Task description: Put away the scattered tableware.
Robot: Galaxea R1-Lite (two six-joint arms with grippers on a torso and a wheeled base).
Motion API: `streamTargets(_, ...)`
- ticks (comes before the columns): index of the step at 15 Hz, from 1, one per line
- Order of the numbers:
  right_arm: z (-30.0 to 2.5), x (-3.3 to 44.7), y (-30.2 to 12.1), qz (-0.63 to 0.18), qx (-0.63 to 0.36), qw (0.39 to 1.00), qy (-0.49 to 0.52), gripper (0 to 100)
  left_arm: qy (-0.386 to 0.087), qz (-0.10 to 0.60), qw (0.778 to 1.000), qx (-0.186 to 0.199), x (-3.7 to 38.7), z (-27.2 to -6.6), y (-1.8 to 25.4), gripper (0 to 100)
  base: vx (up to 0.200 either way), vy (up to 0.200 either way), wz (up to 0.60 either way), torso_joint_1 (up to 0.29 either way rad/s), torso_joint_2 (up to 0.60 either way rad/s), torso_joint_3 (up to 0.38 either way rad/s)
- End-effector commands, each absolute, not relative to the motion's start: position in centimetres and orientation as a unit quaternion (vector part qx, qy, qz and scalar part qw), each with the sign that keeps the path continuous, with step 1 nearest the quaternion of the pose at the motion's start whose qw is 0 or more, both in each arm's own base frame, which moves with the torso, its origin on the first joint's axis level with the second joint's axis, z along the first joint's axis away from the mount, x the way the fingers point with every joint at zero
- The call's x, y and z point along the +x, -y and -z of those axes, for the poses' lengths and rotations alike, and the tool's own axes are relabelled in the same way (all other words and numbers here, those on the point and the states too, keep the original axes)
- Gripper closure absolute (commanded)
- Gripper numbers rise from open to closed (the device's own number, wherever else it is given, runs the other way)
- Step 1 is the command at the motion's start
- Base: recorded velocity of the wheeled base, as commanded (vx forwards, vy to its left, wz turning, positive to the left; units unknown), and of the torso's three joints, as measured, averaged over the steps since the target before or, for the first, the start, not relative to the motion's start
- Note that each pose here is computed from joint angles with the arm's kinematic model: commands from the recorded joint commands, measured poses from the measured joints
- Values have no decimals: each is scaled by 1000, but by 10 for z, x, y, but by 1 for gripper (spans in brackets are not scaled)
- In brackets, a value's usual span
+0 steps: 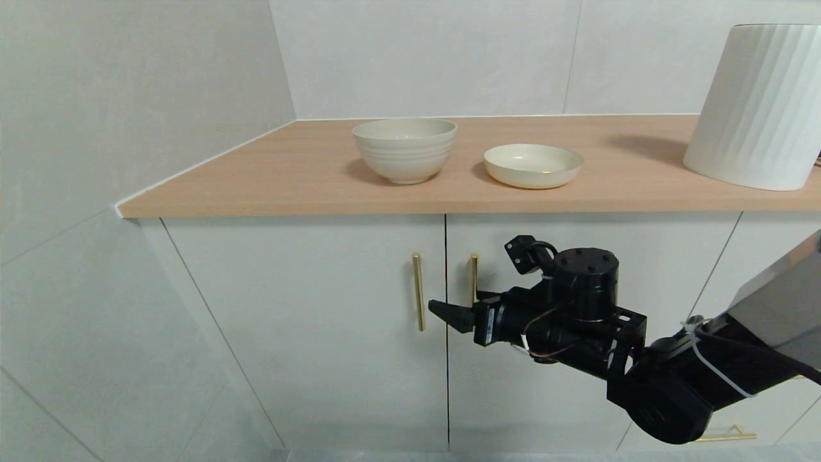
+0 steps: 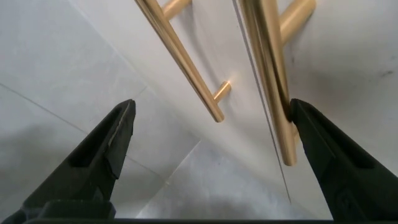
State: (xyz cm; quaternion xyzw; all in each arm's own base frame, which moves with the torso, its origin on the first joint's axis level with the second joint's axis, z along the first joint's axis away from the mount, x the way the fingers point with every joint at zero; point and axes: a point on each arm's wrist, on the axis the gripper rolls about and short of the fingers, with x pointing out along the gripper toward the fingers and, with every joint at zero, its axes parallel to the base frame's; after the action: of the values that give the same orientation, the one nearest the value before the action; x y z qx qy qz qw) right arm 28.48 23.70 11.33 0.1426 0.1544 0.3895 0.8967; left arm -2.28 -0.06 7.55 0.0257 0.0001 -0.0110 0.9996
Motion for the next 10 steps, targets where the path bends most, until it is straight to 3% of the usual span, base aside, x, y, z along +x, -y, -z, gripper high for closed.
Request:
streamTargets(1, -106, 286, -240, -390, 141, 895, -162, 0, -1, 11, 1000, 26, -23, -75, 1, 0, 0, 0, 0, 0, 0, 0)
streamTargets(10, -123, 260, -244, -426, 177, 870, -175, 0, -1, 12, 1000, 25, -23, -75, 1, 0, 0, 0, 0, 0, 0, 0)
